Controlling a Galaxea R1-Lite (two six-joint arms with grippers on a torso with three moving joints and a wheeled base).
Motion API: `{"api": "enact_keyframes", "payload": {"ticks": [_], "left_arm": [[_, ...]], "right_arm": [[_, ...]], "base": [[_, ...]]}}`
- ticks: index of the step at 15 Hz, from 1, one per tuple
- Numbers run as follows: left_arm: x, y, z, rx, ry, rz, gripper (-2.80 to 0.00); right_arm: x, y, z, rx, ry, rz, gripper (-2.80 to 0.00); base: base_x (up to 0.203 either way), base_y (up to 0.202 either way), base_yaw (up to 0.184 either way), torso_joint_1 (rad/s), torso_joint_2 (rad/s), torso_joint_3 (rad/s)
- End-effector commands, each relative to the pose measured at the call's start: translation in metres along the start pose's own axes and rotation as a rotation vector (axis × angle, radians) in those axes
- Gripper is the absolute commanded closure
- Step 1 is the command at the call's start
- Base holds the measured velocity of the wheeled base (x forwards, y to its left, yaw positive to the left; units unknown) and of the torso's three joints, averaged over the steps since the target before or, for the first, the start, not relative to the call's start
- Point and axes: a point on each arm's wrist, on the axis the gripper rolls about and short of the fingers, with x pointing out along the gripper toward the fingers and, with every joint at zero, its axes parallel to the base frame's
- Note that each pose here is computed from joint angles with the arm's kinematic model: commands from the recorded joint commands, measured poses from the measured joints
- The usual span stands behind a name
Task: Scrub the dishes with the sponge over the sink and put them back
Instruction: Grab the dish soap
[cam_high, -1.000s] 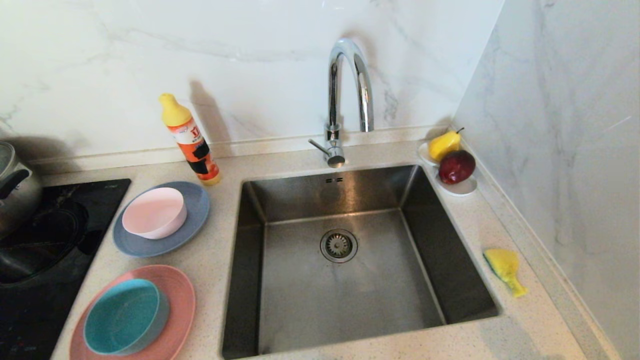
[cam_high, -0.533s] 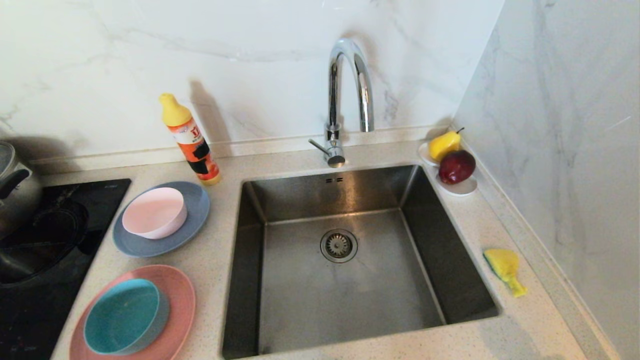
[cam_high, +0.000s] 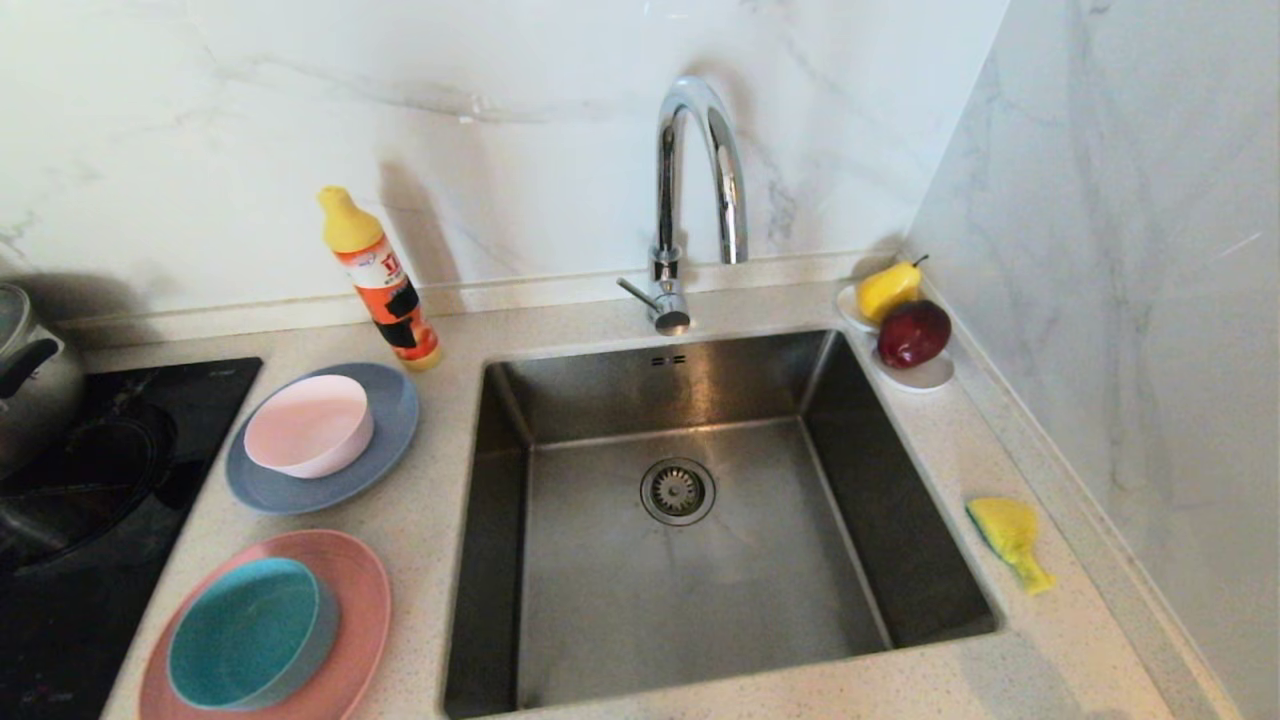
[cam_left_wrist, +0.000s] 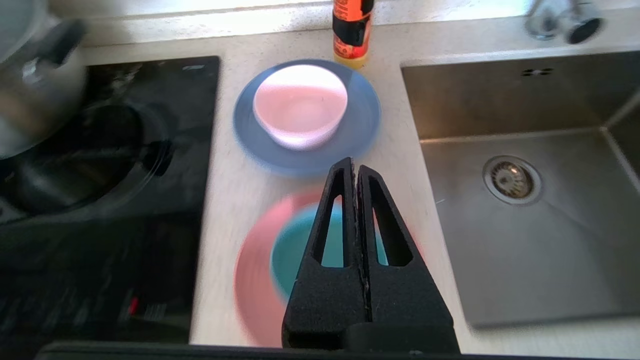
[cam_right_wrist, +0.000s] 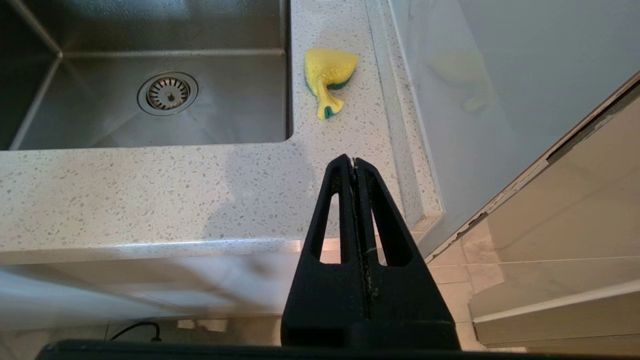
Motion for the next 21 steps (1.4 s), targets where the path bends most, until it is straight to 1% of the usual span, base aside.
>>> {"api": "enact_keyframes", "payload": {"ticks": [1,2,3,5,7,8,9,10,13,14,15,17,21], "left_arm": [[0.092,-0.005,-0.008,0.01,0.204,0.003,0.0],[0.123,-0.007,-0.013,0.011,0.219,0.015,0.0],[0.149,-0.009,-0.02,0.013,0.216,0.03,0.0],[0.197,-0.012,-0.033,0.013,0.167,0.073,0.0],[0.225,-0.013,-0.037,0.003,0.091,0.116,0.0],[0.232,-0.013,-0.039,-0.005,0.074,0.131,0.0],[0.238,-0.014,-0.041,-0.022,0.074,0.138,0.0],[0.243,-0.014,-0.044,-0.043,0.074,0.141,-2.8],[0.254,-0.015,-0.049,-0.061,0.057,0.142,-2.8],[0.258,-0.015,-0.05,-0.063,0.039,0.143,-2.8],[0.262,-0.015,-0.049,-0.068,0.007,0.144,-2.8],[0.269,-0.016,-0.048,-0.076,-0.022,0.141,-2.8],[0.294,-0.018,-0.055,-0.103,-0.037,0.139,-2.8]], "right_arm": [[0.0,0.0,0.0,0.0,0.0,0.001,0.0],[0.0,0.0,0.0,0.0,0.0,0.001,0.0],[0.0,0.0,0.0,0.0,0.0,0.001,0.0],[0.0,0.0,0.0,0.0,0.0,0.001,0.0],[0.0,0.0,0.0,0.0,0.0,0.001,0.0],[0.0,0.0,0.0,0.0,0.0,0.001,0.0],[0.0,0.0,0.0,0.0,0.0,0.001,0.0],[0.0,0.0,0.0,0.0,0.0,0.001,0.0],[0.0,0.0,0.0,0.0,0.0,0.001,0.0],[0.0,0.0,0.0,0.0,0.0,0.001,0.0],[0.0,0.0,0.0,0.0,0.0,0.001,0.0],[0.0,0.0,0.0,0.0,0.0,0.001,0.0],[0.0,0.0,0.0,0.0,0.0,0.001,0.0]], "base": [[0.0,0.0,0.0,0.0,0.0,0.0],[0.0,0.0,0.0,0.0,0.0,0.0],[0.0,0.0,0.0,0.0,0.0,0.0],[0.0,0.0,0.0,0.0,0.0,0.0],[0.0,0.0,0.0,0.0,0.0,0.0],[0.0,0.0,0.0,0.0,0.0,0.0],[0.0,0.0,0.0,0.0,0.0,0.0],[0.0,0.0,0.0,0.0,0.0,0.0],[0.0,0.0,0.0,0.0,0.0,0.0],[0.0,0.0,0.0,0.0,0.0,0.0],[0.0,0.0,0.0,0.0,0.0,0.0],[0.0,0.0,0.0,0.0,0.0,0.0],[0.0,0.0,0.0,0.0,0.0,0.0]]}}
